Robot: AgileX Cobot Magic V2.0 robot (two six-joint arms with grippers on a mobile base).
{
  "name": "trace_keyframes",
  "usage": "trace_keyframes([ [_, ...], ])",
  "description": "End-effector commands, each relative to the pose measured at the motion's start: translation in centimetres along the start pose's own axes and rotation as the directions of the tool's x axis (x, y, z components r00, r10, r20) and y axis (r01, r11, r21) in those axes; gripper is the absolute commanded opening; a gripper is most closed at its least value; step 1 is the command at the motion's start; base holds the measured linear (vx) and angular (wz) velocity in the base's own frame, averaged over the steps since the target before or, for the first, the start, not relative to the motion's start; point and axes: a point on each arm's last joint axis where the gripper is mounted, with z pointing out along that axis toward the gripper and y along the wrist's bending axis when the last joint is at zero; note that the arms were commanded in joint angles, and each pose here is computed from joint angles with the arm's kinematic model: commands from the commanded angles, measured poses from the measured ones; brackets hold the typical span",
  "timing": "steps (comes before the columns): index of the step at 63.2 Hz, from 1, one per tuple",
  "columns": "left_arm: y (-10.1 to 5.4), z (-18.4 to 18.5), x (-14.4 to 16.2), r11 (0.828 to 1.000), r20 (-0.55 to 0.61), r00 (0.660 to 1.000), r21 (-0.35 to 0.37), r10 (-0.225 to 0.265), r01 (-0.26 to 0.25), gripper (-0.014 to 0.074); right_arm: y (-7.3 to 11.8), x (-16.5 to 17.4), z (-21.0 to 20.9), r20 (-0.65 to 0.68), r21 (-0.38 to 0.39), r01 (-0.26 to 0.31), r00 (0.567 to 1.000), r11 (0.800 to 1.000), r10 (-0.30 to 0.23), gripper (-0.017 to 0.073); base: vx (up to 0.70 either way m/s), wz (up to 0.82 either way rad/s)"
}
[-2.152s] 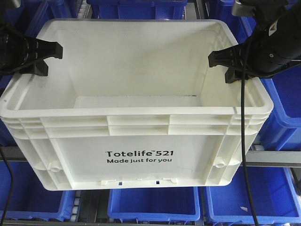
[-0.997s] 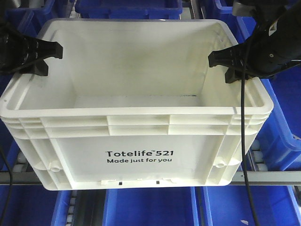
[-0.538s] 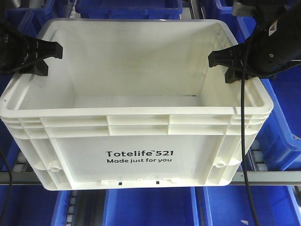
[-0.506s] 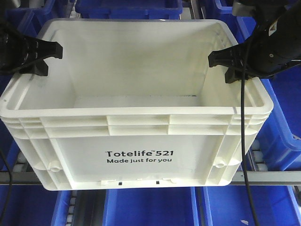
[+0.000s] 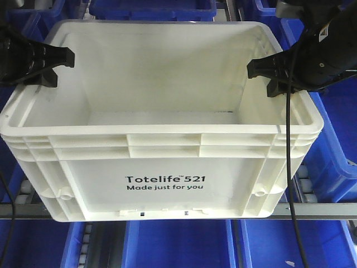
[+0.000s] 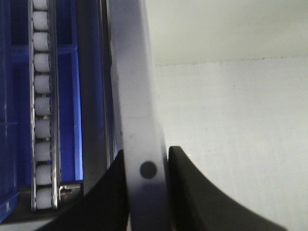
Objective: Move bin from left to right shelf
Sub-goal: 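Carry the tote over the new roller shelf and align it, then push the tote forward onto the rollers and lower it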
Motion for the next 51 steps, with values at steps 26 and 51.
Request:
trace_keyframes([
  [26,-0.1,4.1,-4.1,0.992,0.263,0.957,-0.065,0.122,-0.109,0.0111,-0.1,-4.2,1.5,0.322,0.033,0.065,0.944,0.997,-0.072,0.0061,0.0,0.0],
  [51,-0.5,7.4,-5.3,0.988,0.343,0.927,-0.059,0.152,-0.141,0.0112,0.0,-4.6,6.5,0.27,0.057,0.091,0.957,0.994,-0.103,0.0068,0.0,0.0],
])
